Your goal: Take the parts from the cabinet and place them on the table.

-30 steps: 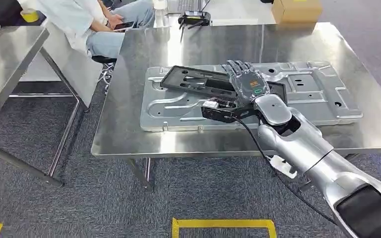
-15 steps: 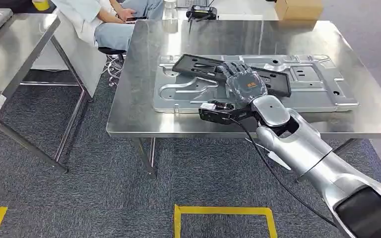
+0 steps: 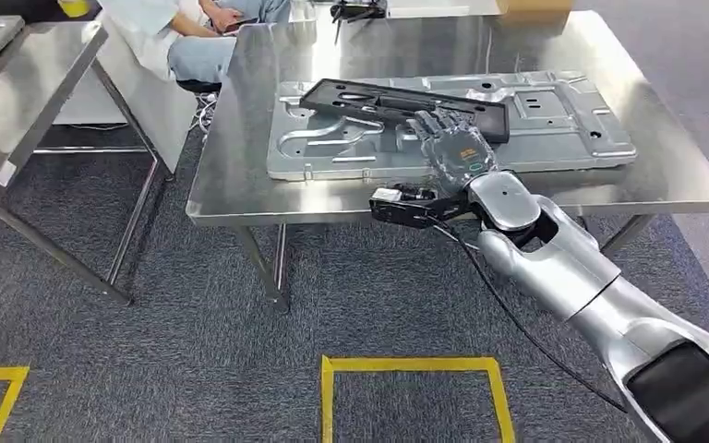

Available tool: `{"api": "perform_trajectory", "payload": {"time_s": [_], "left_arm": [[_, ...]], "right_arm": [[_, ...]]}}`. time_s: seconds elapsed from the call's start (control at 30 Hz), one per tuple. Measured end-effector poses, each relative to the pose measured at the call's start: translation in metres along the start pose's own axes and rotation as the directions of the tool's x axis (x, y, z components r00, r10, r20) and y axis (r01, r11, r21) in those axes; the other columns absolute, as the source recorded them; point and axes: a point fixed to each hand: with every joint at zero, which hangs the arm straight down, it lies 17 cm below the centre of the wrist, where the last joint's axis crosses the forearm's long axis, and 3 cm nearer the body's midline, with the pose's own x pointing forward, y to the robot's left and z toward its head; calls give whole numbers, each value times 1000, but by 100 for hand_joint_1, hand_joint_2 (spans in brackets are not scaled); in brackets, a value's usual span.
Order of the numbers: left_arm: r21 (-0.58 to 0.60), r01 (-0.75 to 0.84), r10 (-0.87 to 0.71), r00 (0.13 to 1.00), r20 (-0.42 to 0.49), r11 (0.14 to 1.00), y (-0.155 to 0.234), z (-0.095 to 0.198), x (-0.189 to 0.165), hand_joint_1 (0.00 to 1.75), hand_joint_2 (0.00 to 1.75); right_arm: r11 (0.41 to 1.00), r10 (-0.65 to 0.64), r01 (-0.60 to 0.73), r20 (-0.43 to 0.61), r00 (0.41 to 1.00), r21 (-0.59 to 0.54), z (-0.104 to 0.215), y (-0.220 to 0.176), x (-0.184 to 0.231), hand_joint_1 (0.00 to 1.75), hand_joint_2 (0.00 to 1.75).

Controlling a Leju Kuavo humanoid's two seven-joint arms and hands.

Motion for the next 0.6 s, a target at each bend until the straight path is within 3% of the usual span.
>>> {"api": "perform_trajectory", "payload": {"time_s": [0.6], "left_arm": [[-9,5,-5,1000,-8,1000,1,0,1,0,0]], "right_arm": [[1000,22,-22,1,1000,-6,2,-7,-8,0,0]]}}
